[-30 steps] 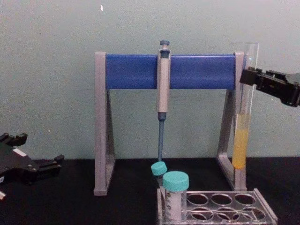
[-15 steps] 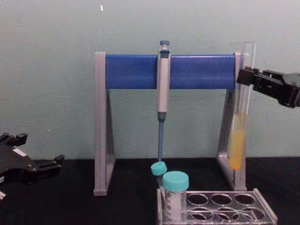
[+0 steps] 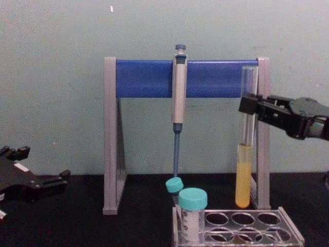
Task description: Pick up the test tube from the test tube rack, shake it, then place it back into the test tube rack.
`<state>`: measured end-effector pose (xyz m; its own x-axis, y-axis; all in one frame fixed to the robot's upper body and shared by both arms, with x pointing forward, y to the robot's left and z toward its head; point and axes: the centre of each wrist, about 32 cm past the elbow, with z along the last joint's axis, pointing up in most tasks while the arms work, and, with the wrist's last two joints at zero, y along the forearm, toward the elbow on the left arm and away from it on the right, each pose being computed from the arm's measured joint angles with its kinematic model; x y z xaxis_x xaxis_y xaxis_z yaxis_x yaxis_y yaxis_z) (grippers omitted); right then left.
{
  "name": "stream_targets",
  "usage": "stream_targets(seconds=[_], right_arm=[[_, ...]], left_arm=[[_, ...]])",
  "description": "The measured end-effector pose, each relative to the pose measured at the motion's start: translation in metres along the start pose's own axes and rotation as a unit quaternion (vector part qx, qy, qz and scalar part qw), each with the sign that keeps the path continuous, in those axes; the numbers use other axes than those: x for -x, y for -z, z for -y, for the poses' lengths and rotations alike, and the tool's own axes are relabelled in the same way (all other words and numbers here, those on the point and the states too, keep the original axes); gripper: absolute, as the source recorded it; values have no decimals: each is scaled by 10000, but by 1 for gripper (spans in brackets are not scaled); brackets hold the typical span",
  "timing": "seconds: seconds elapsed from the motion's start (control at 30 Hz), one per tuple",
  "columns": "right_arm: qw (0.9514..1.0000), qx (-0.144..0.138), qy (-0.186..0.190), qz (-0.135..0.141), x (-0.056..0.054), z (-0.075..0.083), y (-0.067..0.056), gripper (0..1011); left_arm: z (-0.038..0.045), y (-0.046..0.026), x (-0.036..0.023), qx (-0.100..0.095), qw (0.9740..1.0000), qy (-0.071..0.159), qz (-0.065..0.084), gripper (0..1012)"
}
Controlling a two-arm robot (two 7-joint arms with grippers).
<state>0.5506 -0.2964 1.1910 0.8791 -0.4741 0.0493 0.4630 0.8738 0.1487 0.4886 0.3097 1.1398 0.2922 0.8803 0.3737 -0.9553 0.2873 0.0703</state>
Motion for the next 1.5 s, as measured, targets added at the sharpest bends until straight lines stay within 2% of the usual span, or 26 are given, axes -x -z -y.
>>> stream_targets(seconds=[0.6, 1.5], right_arm=[[9995, 275, 34, -120, -21, -39, 157, 229], [9974, 661, 140, -253, -35, -59, 321, 229]], left_arm=[[0, 0, 0, 0, 10000, 0, 0, 1001], [0, 0, 0, 0, 10000, 0, 0, 1001]])
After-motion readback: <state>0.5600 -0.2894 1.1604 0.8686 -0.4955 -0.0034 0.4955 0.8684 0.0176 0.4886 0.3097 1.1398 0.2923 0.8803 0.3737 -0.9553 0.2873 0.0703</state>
